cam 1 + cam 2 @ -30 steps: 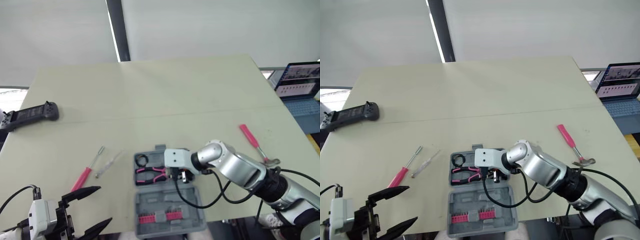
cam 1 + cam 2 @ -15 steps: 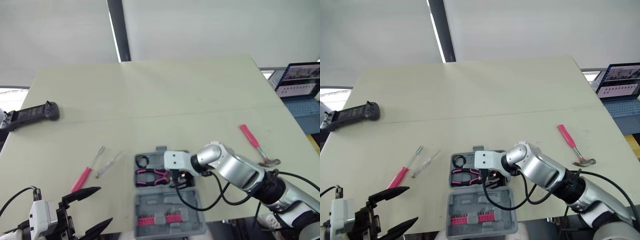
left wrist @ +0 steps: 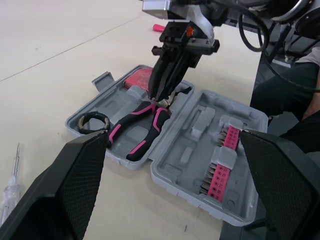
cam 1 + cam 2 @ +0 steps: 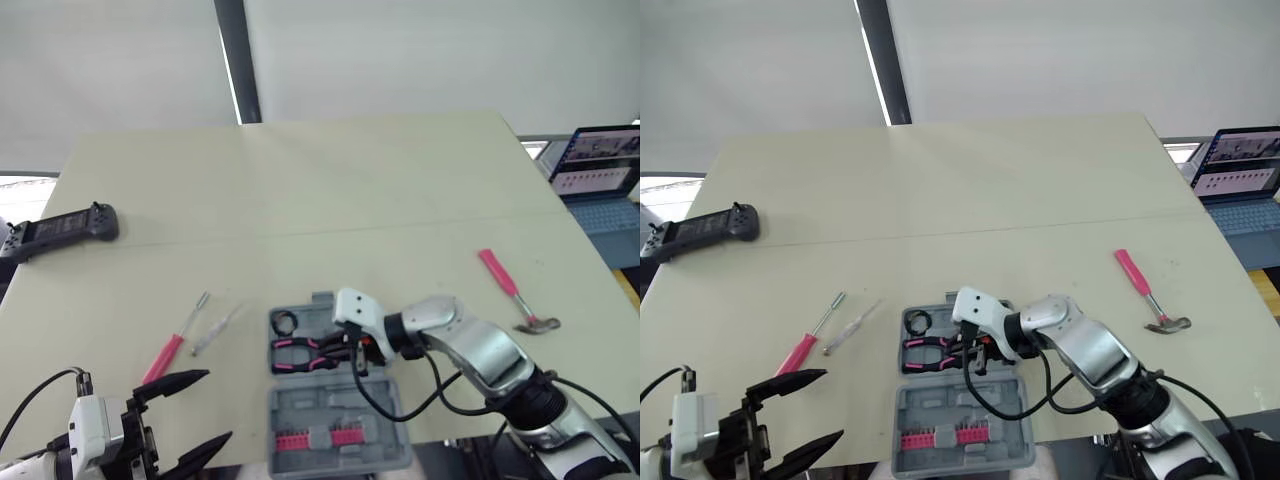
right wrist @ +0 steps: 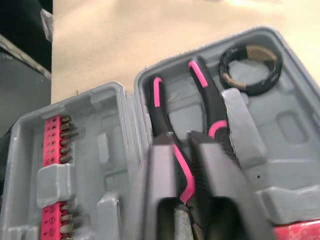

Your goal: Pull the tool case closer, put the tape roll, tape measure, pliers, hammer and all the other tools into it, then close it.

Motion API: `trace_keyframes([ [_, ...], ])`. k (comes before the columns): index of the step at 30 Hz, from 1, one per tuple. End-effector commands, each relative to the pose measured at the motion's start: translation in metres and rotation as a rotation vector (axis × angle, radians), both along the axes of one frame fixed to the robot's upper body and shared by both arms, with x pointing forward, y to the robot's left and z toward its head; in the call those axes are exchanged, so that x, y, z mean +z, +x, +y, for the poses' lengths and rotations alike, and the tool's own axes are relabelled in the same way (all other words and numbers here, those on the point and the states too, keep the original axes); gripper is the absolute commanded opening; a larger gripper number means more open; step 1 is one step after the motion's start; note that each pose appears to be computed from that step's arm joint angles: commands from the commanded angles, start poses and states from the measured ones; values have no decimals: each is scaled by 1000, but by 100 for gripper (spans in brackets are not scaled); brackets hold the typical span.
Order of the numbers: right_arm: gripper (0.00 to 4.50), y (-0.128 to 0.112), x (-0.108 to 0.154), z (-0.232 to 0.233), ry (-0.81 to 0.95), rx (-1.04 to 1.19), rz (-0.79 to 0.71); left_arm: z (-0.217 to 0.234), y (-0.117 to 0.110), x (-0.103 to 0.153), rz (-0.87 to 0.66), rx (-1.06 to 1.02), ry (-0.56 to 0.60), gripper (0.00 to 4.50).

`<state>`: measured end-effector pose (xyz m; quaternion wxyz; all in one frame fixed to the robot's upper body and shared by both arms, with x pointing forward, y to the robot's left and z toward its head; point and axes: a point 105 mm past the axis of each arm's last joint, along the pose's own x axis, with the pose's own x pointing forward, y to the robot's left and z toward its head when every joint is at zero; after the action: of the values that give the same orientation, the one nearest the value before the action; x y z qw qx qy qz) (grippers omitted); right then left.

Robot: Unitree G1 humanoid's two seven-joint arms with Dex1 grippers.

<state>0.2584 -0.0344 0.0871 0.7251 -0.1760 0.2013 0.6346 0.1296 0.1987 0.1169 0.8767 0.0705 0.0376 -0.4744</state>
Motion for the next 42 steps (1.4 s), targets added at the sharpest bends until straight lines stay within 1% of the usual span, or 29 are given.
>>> trace_keyframes([
  [1,1,6,11,0,83,-11,-86,0,1,1,-12,-4,13,450],
  [7,1,9,0,-3,77,-40,-68,-1,3,0,-13,-9,11,450],
  [13,1,7,-9,-1,73,-44,-53,-2,4,1,-18,-10,10,450],
  [17,1,11,-20,-4,45,-73,-47,-2,4,1,-17,-11,11,450],
  [25,1,12,-38,-10,-4,-102,-13,-3,5,1,-18,-10,10,450],
  [34,1,7,-74,-29,-182,-114,31,-4,6,1,-22,-10,9,450],
  [42,1,8,-95,-35,-276,-129,53,-5,4,1,-21,-10,12,450],
])
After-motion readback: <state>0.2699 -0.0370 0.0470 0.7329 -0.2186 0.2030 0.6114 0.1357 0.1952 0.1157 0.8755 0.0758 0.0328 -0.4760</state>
